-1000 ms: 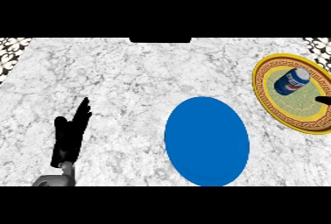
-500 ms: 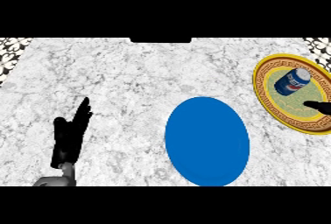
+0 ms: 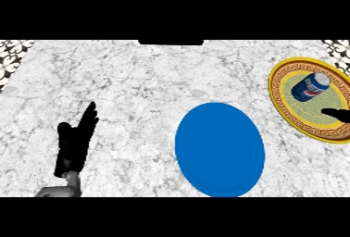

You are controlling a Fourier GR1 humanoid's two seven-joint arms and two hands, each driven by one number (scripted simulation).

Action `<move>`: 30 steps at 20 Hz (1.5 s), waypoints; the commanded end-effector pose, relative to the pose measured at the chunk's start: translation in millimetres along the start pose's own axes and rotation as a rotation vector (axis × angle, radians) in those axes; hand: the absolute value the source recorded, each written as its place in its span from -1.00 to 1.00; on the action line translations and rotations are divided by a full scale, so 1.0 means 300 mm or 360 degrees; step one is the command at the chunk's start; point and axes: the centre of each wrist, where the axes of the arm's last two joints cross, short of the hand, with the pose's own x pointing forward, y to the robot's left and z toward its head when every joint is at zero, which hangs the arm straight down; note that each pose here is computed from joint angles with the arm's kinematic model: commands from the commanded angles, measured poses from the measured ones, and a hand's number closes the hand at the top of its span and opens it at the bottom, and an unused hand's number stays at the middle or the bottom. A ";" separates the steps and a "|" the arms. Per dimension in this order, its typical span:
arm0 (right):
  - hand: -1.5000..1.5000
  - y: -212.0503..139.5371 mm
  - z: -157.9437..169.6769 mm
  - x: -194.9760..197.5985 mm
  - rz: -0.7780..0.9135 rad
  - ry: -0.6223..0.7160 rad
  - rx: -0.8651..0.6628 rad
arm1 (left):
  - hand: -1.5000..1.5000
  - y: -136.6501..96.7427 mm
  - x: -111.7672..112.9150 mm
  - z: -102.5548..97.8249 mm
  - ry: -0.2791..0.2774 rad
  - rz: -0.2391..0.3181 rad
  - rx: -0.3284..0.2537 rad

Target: Pick the can from the plate and place it in the plate

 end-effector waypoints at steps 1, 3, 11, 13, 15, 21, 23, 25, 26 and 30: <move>-1.00 -0.030 0.018 -0.019 0.0037 0.0020 -0.0013 | 0.00 -0.042 -0.020 -0.026 -0.0006 -0.0010 0.0002; -1.00 -0.022 0.024 -0.027 0.0079 0.0035 -0.0064 | 0.00 0.000 0.010 -0.040 -0.0007 -0.0016 -0.0002; -1.00 -0.096 0.091 -0.088 0.0141 0.0119 -0.0092 | 0.00 0.008 0.037 -0.032 -0.0011 -0.0020 0.0015; -1.00 -0.122 0.089 -0.082 0.0134 0.0081 -0.0131 | 0.00 -0.013 -0.008 -0.052 -0.0027 -0.0021 -0.0022; -1.00 -0.153 0.117 -0.102 0.0143 0.0117 -0.0146 | 0.00 -0.022 -0.050 -0.006 -0.0029 -0.0003 -0.0015; -1.00 -0.226 0.155 -0.120 0.0108 0.0078 -0.0250 | 0.00 0.025 -0.042 0.017 -0.0021 0.0018 0.0004; -1.00 -0.220 0.165 -0.131 0.0112 0.0069 -0.0259 | 0.00 -0.010 0.014 -0.017 -0.0024 0.0003 -0.0025; -1.00 -0.255 0.162 -0.117 0.0103 0.0101 -0.0320 | 0.00 0.004 -0.002 0.013 -0.0025 -0.0004 0.0027; -1.00 -0.241 0.129 -0.090 0.0115 0.0126 -0.0338 | 0.00 -0.034 -0.004 -0.001 -0.0025 0.0015 0.0003; -1.00 -0.242 0.164 -0.124 0.0147 0.0178 -0.0444 | 0.00 0.000 -0.006 0.001 -0.0029 -0.0005 0.0000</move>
